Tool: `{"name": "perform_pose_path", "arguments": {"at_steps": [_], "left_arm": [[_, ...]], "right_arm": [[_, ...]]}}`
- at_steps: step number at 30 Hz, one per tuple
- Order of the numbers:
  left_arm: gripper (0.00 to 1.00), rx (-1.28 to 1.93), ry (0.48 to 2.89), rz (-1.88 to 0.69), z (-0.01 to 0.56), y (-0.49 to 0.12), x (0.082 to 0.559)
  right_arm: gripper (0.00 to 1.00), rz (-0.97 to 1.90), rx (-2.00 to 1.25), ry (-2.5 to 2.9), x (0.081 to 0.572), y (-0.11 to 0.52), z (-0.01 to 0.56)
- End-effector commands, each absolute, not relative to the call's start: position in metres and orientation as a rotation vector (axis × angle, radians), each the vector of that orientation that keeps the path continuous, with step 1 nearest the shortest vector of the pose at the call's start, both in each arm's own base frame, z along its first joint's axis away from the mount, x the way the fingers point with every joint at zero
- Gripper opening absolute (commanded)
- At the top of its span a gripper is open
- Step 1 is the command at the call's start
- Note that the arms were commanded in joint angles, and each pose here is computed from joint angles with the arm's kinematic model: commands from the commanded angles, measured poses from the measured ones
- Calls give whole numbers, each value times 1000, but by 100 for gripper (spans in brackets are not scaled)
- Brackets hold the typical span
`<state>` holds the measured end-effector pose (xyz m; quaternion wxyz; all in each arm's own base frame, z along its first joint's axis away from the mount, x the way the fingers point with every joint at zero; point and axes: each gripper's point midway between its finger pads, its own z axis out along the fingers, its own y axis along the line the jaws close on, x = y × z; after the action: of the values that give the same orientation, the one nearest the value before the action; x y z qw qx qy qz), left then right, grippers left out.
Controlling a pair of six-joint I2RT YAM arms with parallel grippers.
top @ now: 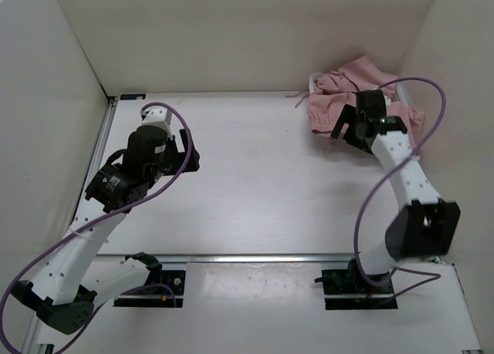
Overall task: Fold and stack the trousers
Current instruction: Grab the trousers from the pile
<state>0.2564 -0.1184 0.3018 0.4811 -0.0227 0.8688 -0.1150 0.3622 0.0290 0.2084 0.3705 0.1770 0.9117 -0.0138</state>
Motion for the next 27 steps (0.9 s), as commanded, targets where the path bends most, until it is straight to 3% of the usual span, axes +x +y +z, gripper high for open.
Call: {"name": "perform_pose_path", "arguments": {"at_steps": [1,8,11,15,16,18,19,23,27], "left_arm": [[100,-52,2129,-297,299,-118,249],[100,-52,2173,-257,288,-112,244],[100,-64,2173,-263,288,-113,244],[100,-74,2174,-268,288,-111,241],[100,-74,2174,-268,288,-111,241],[100,-77,2179,-253,287,-109,240],[100,-77,2179,-253,287,-109,240],[100,-78,2201,-195,282,-105,245],[100,-97,2217,-118,282,-101,252]], "right_arm": [[100,244,489,2273,429,39,230],[97,219,511,2363,496,31,190],[89,244,523,2410,507,37,166],[49,272,551,2396,515,40,168],[23,277,547,2378,514,40,177],[4,270,542,2329,508,37,203],[0,260,544,2316,504,35,212],[0,385,401,2087,485,54,331],[0,613,76,1852,443,122,469]]}}
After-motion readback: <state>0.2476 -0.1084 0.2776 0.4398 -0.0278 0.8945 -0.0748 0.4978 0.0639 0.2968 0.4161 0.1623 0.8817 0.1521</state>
